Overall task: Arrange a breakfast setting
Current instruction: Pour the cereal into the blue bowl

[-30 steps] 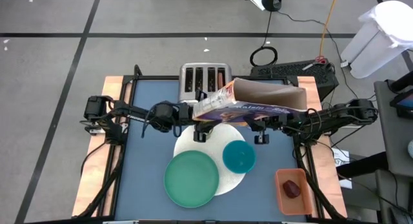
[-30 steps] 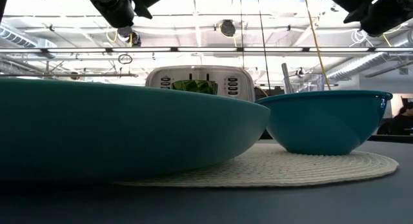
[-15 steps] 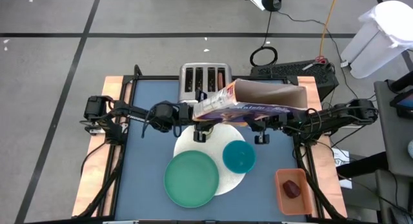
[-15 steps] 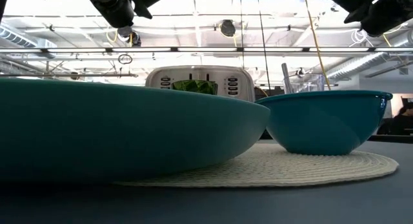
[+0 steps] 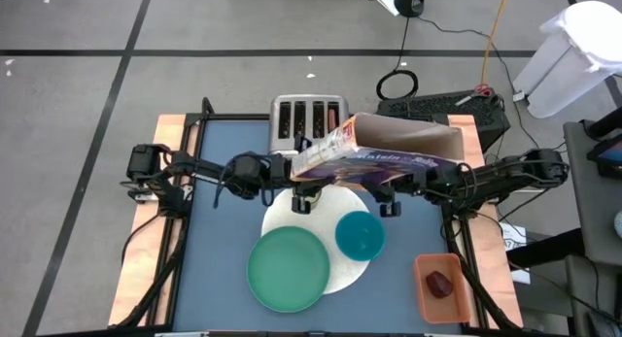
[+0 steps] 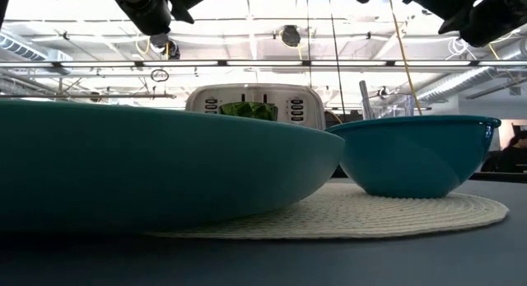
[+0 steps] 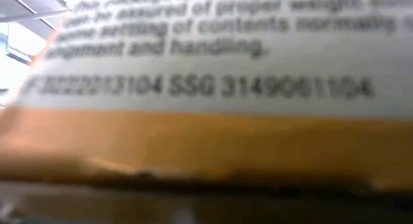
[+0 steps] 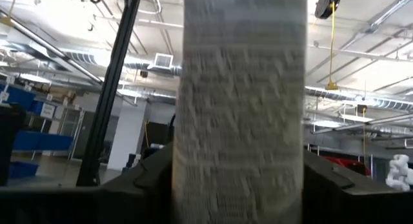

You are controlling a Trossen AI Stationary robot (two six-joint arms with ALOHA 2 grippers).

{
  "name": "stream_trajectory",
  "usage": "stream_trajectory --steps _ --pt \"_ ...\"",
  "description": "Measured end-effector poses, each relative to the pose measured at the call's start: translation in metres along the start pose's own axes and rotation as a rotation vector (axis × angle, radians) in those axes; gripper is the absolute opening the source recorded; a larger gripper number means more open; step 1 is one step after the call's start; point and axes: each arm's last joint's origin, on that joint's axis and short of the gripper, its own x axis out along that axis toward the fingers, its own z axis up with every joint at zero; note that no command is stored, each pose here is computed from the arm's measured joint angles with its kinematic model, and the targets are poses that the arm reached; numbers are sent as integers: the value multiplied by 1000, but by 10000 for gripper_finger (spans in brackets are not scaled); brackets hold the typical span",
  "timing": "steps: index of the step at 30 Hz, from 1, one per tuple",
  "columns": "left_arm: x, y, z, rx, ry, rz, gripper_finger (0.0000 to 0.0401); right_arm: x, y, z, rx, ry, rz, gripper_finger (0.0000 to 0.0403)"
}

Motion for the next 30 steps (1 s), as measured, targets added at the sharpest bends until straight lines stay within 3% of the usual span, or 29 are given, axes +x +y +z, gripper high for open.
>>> stream_trajectory --steps 7,14,25,30 --pt "-3 0 -2 -26 6 4 174 -6 -1 8 5 105 15 263" --pt "-16 6 3 -80 10 23 174 -19 -2 22 31 229 29 269" --pt "-69 3 34 -133 81 26 174 -39 -3 36 74 355 38 267" --pt "-91 -4 49 -180 172 8 174 -46 -5 39 116 397 -36 267"
